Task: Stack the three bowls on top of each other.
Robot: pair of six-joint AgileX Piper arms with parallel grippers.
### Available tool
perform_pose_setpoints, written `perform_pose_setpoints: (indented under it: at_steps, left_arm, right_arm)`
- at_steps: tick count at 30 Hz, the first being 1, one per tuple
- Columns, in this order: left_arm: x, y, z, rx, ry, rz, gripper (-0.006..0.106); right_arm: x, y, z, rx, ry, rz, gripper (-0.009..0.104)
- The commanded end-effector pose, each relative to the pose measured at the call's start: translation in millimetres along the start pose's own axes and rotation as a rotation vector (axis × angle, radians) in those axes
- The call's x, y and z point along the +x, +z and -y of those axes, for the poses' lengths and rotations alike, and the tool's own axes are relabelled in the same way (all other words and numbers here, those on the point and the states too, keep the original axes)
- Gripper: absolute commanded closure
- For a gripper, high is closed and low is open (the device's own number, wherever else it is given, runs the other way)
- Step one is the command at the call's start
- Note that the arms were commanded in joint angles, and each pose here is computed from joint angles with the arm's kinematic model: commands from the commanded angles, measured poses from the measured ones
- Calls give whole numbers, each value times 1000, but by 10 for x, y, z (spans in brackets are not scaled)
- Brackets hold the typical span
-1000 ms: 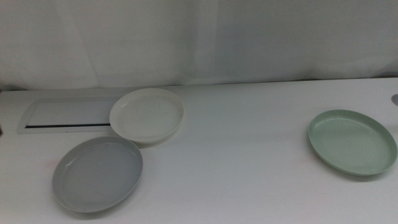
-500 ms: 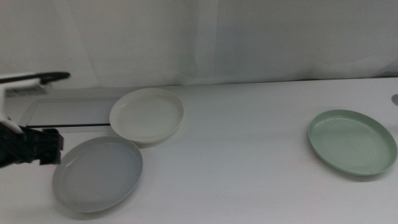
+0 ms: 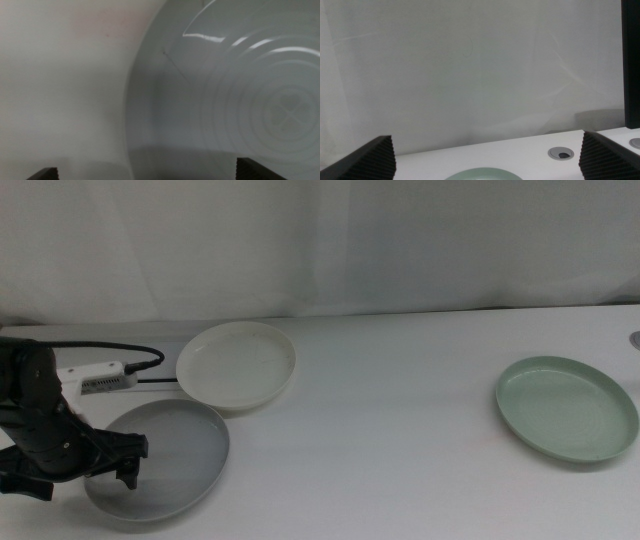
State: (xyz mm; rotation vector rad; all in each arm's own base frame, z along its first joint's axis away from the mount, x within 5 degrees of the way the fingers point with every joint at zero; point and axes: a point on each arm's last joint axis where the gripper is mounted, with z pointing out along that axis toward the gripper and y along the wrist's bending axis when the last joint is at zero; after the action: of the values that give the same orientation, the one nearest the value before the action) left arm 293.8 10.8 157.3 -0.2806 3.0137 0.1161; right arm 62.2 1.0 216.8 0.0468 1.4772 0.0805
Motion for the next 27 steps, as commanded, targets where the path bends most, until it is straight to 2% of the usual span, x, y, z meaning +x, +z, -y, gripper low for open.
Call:
perform_pose_setpoints:
  at_steps: [1, 6, 8, 10, 12, 14, 16, 17, 27]
  left_arm:
    - [-25, 54, 17, 8, -18, -4, 9]
    - [-32, 73, 21, 9, -17, -2, 10]
    - [-32, 73, 21, 9, -22, -2, 14]
    - [-32, 73, 21, 9, -29, -2, 24]
    - [-32, 73, 21, 9, -43, -2, 41]
    - [-32, 73, 21, 8, -52, -2, 66]
    - [-29, 76, 29, 17, -68, -2, 100]
    - [-30, 80, 37, 27, -78, 3, 103]
    - [-44, -3, 67, 78, -117, 54, 103]
  right_arm:
    - [118, -3, 11, 4, -4, -24, -8]
    - [118, -3, 11, 4, -4, -24, -8]
    - [118, -3, 11, 4, -4, -24, -8]
    - [118, -3, 11, 4, -4, -24, -8]
    - [118, -3, 11, 4, -4, -24, -8]
    - [118, -3, 11, 4, -4, -24, -8]
    - [118, -3, 11, 4, -4, -24, -8]
    - [116, -3, 11, 4, -4, -21, -8]
    - [116, -3, 11, 4, -4, -21, -8]
